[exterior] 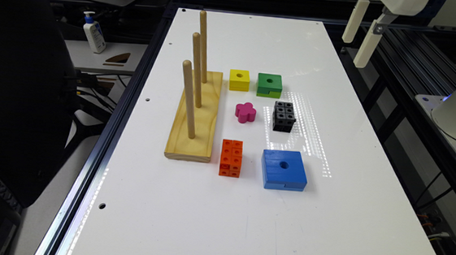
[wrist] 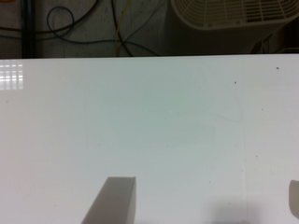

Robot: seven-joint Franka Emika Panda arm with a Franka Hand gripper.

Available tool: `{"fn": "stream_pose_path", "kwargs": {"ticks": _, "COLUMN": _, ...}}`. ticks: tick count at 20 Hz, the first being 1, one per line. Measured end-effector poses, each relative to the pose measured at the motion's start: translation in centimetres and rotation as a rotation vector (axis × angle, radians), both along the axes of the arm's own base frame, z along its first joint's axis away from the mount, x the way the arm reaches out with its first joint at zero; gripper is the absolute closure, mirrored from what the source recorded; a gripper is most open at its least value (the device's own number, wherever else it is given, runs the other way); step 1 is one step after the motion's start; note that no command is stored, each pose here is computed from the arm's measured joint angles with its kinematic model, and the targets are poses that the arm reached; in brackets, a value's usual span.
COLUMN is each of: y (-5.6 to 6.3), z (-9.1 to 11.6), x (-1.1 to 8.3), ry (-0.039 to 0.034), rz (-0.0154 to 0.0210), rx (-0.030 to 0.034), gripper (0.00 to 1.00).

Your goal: Pick up pink flower.

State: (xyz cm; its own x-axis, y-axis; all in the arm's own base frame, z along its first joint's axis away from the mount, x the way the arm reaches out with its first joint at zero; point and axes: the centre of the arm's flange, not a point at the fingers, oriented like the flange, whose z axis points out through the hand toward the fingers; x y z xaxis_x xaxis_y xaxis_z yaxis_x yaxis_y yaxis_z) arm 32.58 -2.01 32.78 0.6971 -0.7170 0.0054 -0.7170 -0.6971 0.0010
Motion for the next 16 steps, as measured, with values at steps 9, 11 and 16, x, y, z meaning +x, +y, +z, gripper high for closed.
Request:
{"fn": "stream_pose_path", "kwargs": {"ticks": 9, "y": 0.14, "z": 0.08, "x": 0.06, "ry": -0.0020, "rz": 0.0041, "rx": -0.0020, "gripper": 0.00}}
{"fn": "stream_pose_path", "kwargs": {"ticks": 11, "y": 0.18, "z": 0.25, "x": 0.19, "ry": -0.0060, "rz": 0.0055, "rx": -0.0030, "gripper": 0.00}}
{"fn": "stream_pose_path", "kwargs": {"ticks": 16, "y": 0.20, "z": 0.45, "x": 0.36, "ry": -0.0141, "rz": 0.0064, "rx": -0.0039, "gripper": 0.00}}
